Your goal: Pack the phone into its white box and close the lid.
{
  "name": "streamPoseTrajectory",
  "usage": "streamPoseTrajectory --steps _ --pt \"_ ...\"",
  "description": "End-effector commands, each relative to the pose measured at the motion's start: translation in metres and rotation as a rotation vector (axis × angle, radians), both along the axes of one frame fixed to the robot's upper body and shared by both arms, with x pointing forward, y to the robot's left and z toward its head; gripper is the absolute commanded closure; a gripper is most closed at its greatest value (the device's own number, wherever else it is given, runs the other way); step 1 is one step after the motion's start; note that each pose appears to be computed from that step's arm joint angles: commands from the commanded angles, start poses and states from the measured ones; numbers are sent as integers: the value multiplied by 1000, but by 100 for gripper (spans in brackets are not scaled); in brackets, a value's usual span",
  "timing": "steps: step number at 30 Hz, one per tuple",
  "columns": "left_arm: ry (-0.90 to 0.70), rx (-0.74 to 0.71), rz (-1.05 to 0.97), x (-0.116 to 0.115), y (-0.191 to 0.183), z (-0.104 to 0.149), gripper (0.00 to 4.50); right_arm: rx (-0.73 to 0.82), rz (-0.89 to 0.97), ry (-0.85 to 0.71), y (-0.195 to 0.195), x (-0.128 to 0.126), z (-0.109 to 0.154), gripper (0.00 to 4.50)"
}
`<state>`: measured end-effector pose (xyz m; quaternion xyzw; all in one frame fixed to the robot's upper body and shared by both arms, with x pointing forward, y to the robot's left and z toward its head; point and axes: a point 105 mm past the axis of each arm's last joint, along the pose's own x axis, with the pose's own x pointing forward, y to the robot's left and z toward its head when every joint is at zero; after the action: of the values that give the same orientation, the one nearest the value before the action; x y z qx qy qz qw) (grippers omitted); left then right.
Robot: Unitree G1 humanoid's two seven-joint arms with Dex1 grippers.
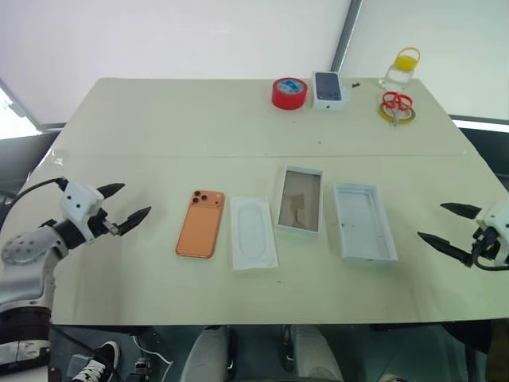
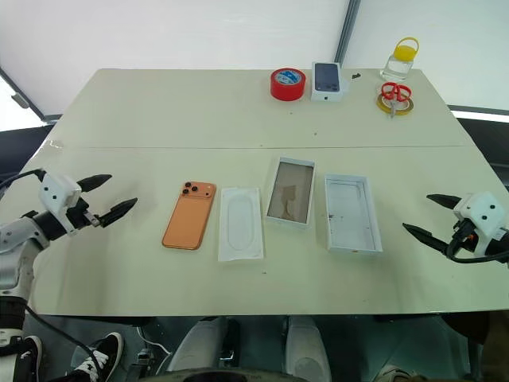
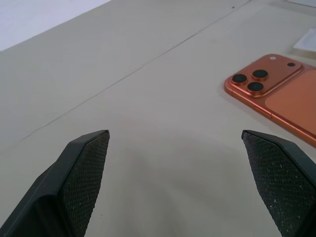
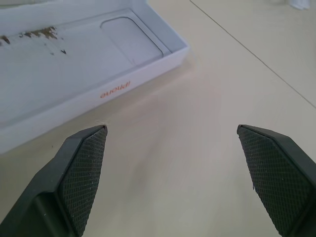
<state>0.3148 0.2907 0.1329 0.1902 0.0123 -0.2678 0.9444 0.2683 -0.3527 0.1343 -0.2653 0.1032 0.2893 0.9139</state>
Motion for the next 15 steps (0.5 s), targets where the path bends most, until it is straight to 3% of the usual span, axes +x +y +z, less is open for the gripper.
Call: streamPoseTrajectory --steps 1,5,9,15 --pt "1 14 26 4 -10 12 0 37 77 -48 23 9 18 10" --pt "72 -26 2 -2 -31 10 0 42 153 -66 46 14 28 10" --pt "324 -273 -160 -27 -72 5 0 -4 262 -78 77 15 31 10" --pt "566 -436 -206 -38 -103 4 0 -12 350 -78 104 14 32 10"
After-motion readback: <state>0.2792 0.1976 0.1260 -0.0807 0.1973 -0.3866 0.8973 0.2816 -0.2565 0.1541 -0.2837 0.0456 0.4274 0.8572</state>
